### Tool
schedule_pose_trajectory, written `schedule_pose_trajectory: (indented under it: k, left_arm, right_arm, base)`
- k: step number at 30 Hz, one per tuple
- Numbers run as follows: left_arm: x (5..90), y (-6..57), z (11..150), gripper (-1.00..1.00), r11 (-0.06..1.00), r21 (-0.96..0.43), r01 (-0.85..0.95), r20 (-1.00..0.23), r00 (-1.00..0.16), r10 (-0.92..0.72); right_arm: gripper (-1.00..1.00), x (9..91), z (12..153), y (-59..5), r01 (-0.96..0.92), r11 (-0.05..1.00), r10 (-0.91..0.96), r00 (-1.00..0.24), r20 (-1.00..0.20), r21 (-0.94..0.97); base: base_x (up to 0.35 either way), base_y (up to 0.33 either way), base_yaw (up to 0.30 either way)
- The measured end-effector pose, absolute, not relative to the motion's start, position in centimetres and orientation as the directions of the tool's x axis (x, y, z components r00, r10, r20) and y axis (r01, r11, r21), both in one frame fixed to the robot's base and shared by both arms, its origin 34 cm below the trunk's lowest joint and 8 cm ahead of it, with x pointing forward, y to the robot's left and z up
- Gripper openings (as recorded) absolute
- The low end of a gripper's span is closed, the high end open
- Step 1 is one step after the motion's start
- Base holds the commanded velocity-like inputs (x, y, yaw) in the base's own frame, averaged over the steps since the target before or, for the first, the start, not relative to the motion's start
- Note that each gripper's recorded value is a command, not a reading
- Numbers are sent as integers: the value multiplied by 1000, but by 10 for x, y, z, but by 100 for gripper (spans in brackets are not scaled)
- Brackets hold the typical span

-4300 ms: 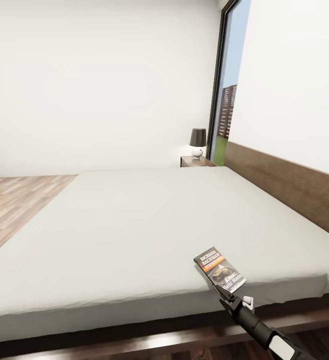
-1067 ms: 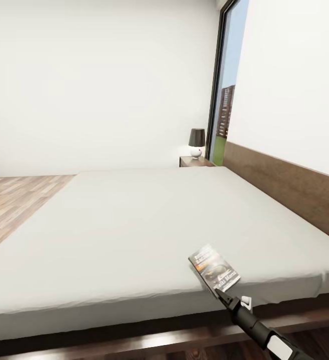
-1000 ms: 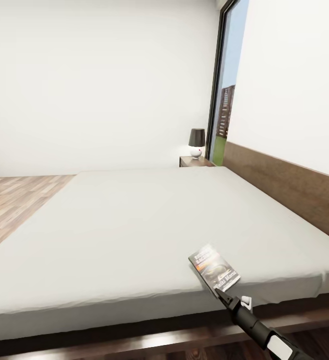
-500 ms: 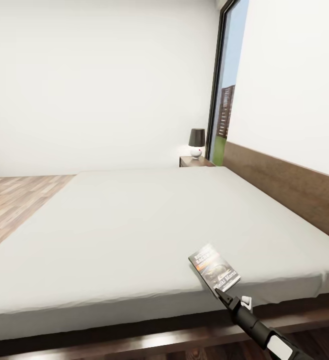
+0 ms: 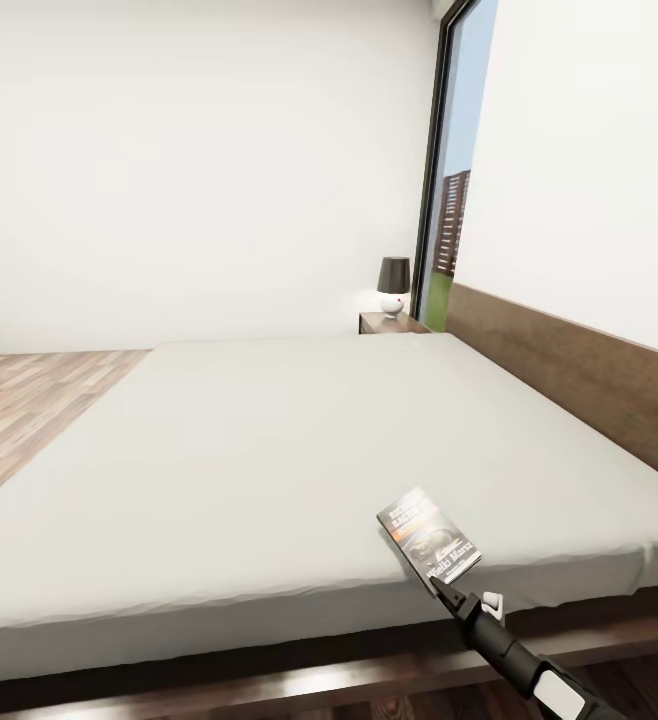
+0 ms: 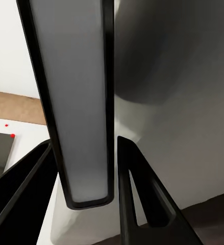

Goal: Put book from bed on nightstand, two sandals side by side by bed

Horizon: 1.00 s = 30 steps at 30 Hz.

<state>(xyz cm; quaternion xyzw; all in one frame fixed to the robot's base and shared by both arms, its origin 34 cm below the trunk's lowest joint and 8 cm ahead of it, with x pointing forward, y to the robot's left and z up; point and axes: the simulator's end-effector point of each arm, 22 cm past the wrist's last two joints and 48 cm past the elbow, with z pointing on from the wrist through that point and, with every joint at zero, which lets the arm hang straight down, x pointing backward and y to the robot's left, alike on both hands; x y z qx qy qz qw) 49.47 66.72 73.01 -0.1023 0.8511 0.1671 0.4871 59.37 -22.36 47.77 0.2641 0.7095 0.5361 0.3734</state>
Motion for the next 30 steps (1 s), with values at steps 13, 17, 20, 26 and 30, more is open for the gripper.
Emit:
schedule_pose_trajectory:
  k: [13, 17, 20, 26, 30]
  left_arm:
    - [498, 667, 745, 100, 923, 185, -337, -863, -505, -12]
    - [500, 667, 754, 100, 923, 185, -337, -863, -505, -12]
    - [502, 667, 760, 100, 923, 185, -338, -863, -505, -12]
    - [504, 667, 773, 100, 923, 185, -338, -863, -505, -12]
    - [506, 667, 782, 100, 923, 186, -338, -863, -505, -12]
  right_arm:
    - [-100, 596, 492, -222, -26, 289, 771, -586, -248, 957]
    - [-100, 598, 501, -222, -26, 289, 771, -586, -248, 957]
    - [-100, 600, 507, -222, -25, 289, 771, -586, -248, 957]
    - [-100, 603, 520, -222, -25, 289, 771, -587, -248, 957]
    - [-100, 604, 529, -223, -25, 289, 771, -586, -248, 957]
  base:
    - [0, 0, 0]
    - [0, 0, 0]
    - [0, 0, 0]
    - [0, 0, 0]
    - [0, 0, 0]
